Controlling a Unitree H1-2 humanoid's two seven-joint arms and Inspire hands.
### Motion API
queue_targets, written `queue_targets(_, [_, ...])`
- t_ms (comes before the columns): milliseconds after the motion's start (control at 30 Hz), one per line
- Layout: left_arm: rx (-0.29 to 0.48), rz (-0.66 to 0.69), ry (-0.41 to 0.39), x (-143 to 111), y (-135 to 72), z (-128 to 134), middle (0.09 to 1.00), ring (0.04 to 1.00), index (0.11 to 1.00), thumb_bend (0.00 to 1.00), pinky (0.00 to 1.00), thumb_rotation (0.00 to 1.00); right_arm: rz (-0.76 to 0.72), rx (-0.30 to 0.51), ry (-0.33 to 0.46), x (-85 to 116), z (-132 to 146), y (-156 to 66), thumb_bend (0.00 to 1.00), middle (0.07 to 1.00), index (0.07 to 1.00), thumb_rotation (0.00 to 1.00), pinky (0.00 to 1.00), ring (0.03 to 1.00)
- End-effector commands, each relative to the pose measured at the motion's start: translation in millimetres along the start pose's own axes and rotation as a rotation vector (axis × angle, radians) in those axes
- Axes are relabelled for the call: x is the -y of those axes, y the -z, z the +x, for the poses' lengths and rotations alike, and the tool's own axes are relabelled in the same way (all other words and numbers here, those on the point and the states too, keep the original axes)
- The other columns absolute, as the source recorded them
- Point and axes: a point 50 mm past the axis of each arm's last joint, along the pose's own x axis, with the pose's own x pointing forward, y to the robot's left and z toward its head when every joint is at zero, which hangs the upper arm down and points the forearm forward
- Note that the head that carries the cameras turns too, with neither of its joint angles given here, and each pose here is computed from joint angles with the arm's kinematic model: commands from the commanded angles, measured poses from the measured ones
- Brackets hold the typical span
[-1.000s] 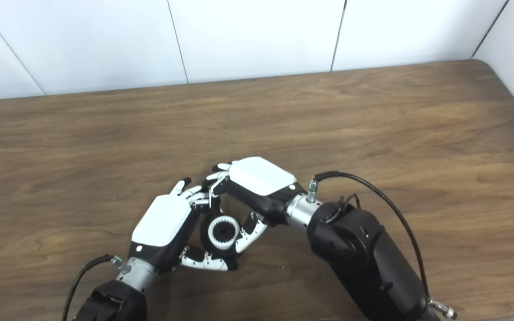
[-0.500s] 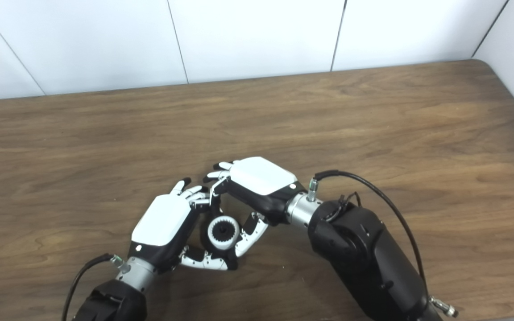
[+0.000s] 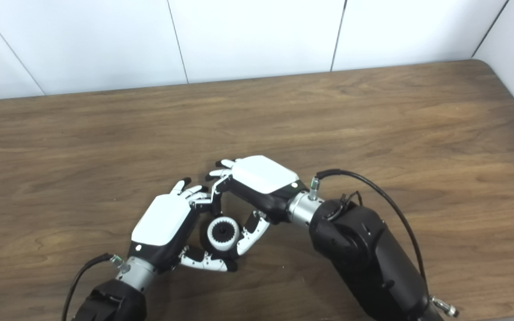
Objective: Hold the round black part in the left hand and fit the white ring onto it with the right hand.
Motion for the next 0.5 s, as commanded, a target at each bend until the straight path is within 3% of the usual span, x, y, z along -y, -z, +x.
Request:
queue_targets(0, [-0.005,0.011,0.048,5,3,-1,0.770,0.887,0.486,0.52,1.00,0.05,-0.036,0.027,0.089,25,-3,-6,0.95,0.897,0.638,0.25,0.98,0.976])
queue_targets(467, [-0.009,0.004,0.051,6,6,-2,0.772,0.887,0.485,0.52,1.00,0.05,0.007,-0.023,0.189,62,-18,8,0.95,0.881,0.625,0.25,0.94,0.967])
